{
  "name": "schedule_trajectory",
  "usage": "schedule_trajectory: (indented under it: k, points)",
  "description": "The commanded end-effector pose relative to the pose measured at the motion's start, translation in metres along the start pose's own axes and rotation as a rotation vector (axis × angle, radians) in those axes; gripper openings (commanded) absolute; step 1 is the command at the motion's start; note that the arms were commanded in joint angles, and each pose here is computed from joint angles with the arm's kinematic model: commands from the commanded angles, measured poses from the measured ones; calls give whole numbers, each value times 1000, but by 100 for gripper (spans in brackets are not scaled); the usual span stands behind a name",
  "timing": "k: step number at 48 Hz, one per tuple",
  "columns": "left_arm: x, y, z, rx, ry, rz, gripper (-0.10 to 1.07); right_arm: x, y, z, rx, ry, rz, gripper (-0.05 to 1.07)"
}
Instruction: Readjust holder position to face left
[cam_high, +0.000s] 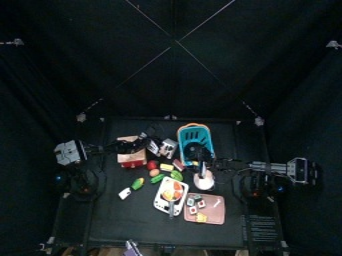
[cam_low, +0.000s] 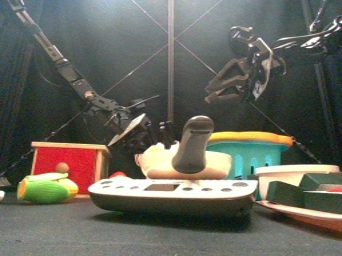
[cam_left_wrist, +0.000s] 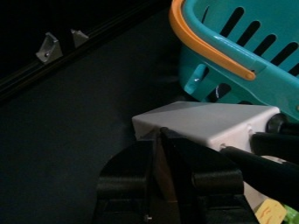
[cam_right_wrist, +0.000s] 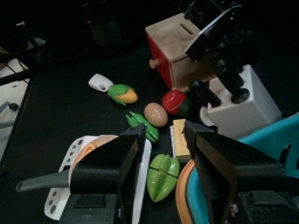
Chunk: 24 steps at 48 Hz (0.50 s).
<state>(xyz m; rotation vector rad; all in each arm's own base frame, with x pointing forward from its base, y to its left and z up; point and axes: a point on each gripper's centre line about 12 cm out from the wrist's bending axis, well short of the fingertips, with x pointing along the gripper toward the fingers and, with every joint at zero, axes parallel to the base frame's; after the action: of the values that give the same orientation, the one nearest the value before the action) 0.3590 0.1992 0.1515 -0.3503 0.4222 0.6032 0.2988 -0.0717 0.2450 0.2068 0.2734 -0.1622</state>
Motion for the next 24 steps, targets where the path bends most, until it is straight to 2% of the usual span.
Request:
schedule_trajectory:
  k: [1,13,24]
  points:
    - [2,-4,13,2,-36,-9,58,-2,1,7,0,-27,5,79]
    - [4,-6,21,6,-53,-15,58,-2,0,7,1,-28,2,79]
    - [8,-6,22,7,-53,-15,58,-2,0,8,0,-29,2,79]
